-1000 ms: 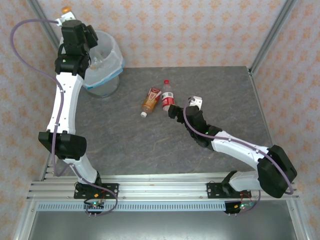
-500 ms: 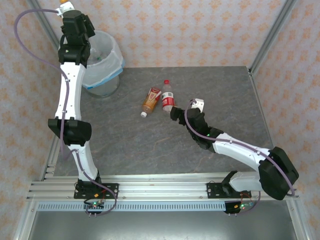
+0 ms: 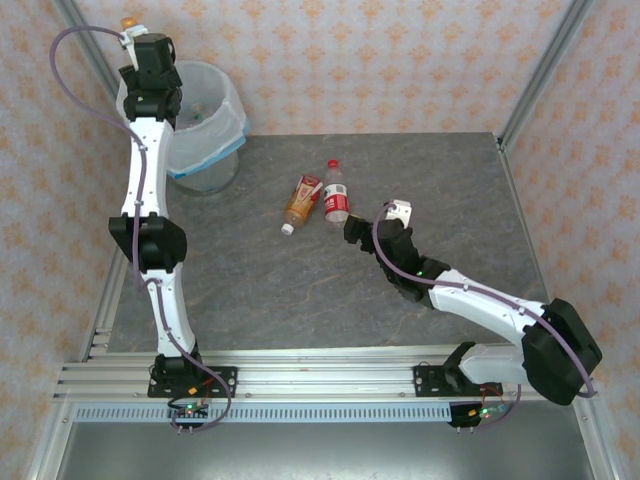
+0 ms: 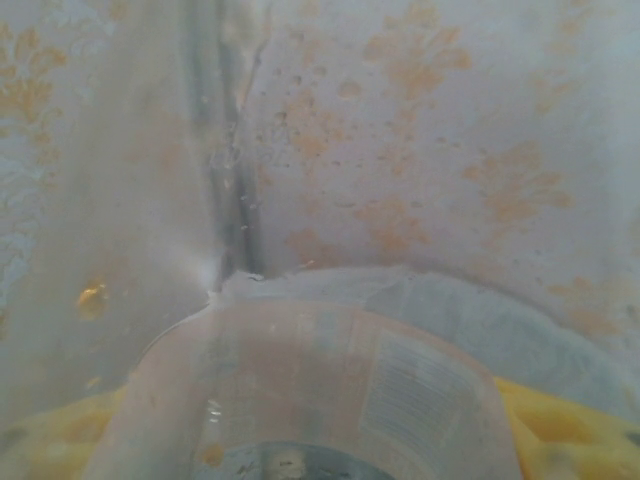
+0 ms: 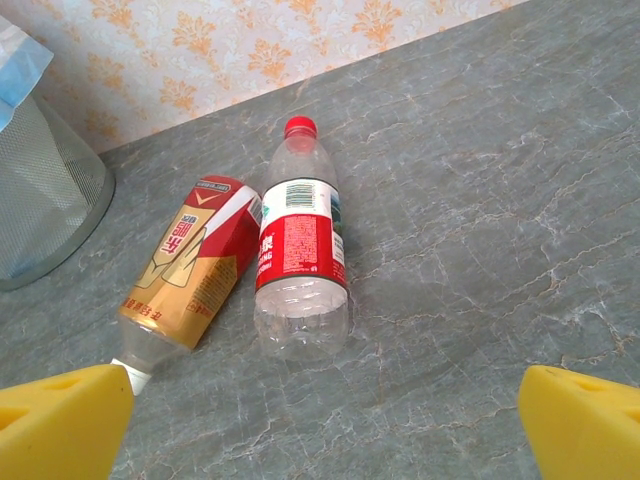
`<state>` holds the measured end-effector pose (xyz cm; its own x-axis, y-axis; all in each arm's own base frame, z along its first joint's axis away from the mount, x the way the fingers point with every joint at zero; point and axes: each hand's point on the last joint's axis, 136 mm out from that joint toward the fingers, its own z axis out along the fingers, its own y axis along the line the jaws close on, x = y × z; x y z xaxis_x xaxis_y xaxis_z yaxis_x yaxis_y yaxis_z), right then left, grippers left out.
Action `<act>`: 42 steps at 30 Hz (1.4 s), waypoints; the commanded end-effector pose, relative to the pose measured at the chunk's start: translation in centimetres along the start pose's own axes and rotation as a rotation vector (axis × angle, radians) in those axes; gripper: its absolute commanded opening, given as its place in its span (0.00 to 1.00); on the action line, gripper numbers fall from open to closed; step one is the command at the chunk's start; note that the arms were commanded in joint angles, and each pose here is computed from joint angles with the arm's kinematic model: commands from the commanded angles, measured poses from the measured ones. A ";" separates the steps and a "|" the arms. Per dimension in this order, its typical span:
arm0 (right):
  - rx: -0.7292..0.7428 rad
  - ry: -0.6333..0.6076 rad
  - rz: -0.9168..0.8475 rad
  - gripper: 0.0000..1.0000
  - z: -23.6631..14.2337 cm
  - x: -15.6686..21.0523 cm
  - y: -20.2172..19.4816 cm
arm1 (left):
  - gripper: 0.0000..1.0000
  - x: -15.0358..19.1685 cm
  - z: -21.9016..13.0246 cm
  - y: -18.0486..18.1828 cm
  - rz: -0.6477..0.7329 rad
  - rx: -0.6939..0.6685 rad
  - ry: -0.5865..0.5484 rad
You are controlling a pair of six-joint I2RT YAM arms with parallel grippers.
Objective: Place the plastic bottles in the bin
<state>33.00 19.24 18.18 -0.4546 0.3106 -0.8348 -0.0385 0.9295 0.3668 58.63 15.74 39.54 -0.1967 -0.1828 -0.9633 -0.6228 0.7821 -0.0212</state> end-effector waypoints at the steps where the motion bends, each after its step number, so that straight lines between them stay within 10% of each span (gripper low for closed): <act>1: 0.025 -0.009 0.010 0.99 -0.3 -0.3 -0.7 | 0.76 -1.3 -0.4 1.4 -0.069 -0.023 -0.013; 8: 0.031 -0.001 0.011 0.99 -0.3 -0.1 -0.8 | 1.00 -4.6 -2.8 2.1 -0.185 0.025 -0.054; 42: 0.008 0.042 0.000 0.99 0.5 0.8 -0.1 | 1.00 4.2 -6.2 -9.1 -0.183 0.519 0.337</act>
<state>32.82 19.40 17.24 -0.4842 0.2971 -0.8230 -0.0368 0.9329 0.3584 58.76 7.97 38.62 -0.2982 -0.5036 -0.8108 -0.3279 0.8518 -0.4085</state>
